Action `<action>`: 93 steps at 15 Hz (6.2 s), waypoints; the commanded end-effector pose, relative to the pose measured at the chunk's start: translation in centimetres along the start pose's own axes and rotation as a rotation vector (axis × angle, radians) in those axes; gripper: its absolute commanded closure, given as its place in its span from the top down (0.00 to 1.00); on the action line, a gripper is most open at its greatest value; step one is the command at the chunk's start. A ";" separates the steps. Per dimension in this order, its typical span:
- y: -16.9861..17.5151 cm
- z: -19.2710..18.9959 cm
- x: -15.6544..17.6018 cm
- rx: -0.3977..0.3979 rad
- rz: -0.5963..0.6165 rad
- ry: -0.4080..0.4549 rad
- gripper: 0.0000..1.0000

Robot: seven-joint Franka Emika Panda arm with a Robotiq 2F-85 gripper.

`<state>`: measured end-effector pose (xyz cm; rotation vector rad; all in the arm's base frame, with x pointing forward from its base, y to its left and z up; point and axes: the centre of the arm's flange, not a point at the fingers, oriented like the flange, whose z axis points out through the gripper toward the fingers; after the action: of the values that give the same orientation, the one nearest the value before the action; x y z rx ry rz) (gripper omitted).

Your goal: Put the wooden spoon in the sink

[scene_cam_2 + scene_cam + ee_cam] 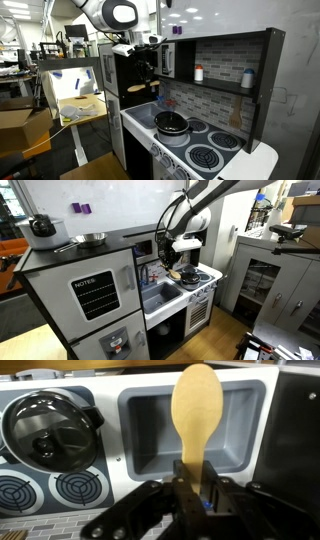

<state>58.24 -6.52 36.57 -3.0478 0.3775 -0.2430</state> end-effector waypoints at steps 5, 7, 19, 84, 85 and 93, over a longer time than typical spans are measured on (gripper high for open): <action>-1.5 1.8 -0.9 0.171 0.362 0.017 0.05; -1.9 2.6 -1.9 0.217 0.454 0.014 0.05; -7.2 8.7 -10.7 0.301 0.786 0.109 0.05; -0.3 20.6 -4.5 0.318 1.124 0.222 0.74; -0.3 20.4 -4.4 0.316 1.123 0.228 0.81; 0.1 16.9 -3.8 0.295 1.111 0.362 1.00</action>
<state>57.72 -4.93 17.59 -2.0558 1.7494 -0.5891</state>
